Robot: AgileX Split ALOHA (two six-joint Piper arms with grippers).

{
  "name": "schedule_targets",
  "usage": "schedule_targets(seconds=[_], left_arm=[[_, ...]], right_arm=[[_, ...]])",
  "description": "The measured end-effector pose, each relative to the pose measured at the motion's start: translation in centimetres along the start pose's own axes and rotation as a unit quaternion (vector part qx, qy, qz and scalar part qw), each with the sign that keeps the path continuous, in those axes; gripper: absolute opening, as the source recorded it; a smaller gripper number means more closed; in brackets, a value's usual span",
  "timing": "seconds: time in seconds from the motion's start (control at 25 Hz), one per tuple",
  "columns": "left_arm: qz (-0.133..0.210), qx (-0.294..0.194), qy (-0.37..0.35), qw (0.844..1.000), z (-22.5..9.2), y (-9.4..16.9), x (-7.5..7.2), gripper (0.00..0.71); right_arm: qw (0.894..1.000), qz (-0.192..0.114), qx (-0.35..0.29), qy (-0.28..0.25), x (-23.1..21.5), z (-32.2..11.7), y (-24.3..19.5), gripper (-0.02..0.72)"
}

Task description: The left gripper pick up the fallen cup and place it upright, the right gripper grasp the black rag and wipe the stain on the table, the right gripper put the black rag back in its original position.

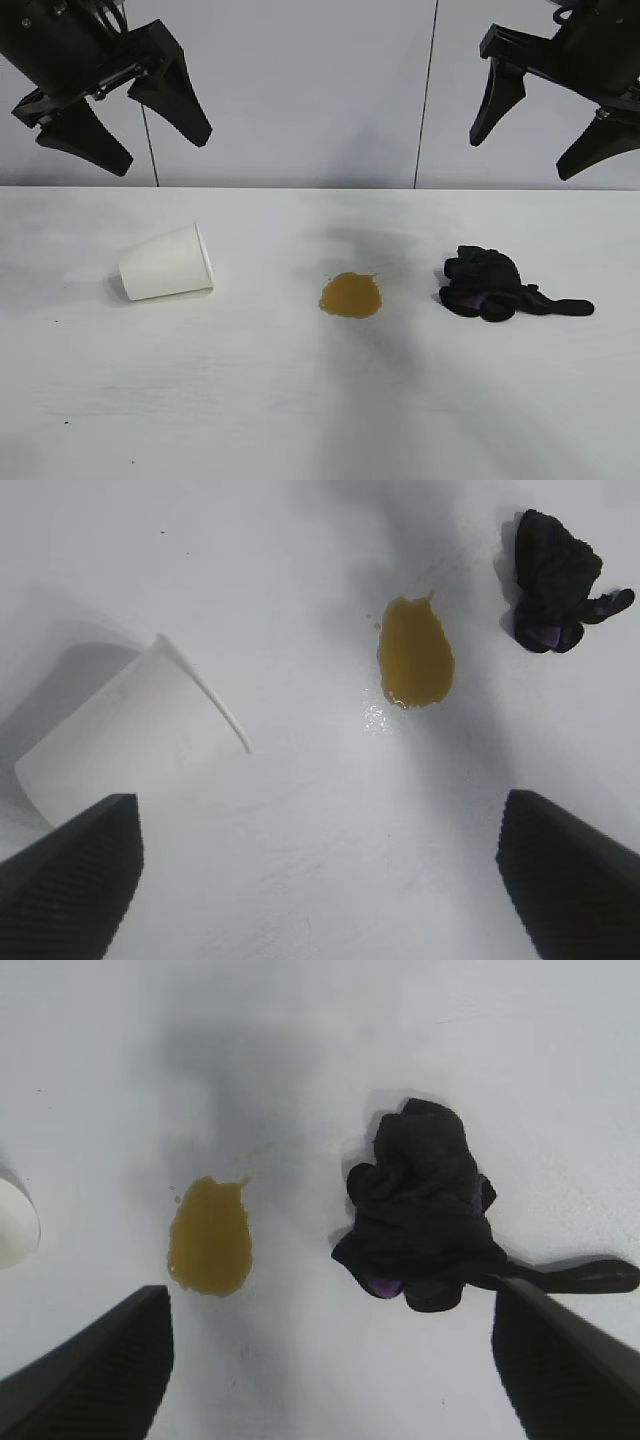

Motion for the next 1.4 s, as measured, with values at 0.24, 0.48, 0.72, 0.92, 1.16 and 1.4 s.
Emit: schedule_targets(seconds=[0.24, 0.48, 0.72, 0.92, 1.16, 1.4], left_arm=[[0.0, 0.0, 0.0, 1.0, 0.0, 0.0, 0.0, 0.694], [0.0, 0.0, 0.0, 1.0, 0.0, 0.0, 0.0, 0.694], [0.006, -0.013, 0.0, 1.0, 0.3, 0.0, 0.1, 0.694], [0.01, -0.018, -0.001, 1.0, 0.4, 0.0, 0.2, 0.694], [0.029, -0.019, -0.022, 0.999, 0.5, 0.1, 0.6, 0.694], [0.056, 0.061, -0.295, 0.952, -0.8, -0.3, 0.5, 0.694]], right_arm=[[1.0, 0.0, 0.0, 0.0, 0.0, 0.0, 0.0, 0.602], [1.0, 0.0, 0.002, 0.0, 0.0, 0.0, 0.0, 0.602], [1.0, 0.0, 0.002, 0.0, 0.0, 0.0, 0.0, 0.602], [1.0, 0.0, 0.004, 0.0, 0.0, -0.1, 0.0, 0.602], [1.0, 0.0, 0.012, 0.0, 0.0, -0.3, 0.0, 0.602], [1.0, 0.0, 0.014, 0.0, 0.0, -0.3, 0.0, 0.602]])
Point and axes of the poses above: a point on each arm's last joint axis where the gripper is mounted, y pointing back along that axis away from the gripper, x along the wrist's bending axis when the last joint is at zero, z = x × y, the point moved 2 cm from there along -y, pointing out along that axis toward the gripper, and after that the axes turned 2 degrees about y, right-handed, at the moved point
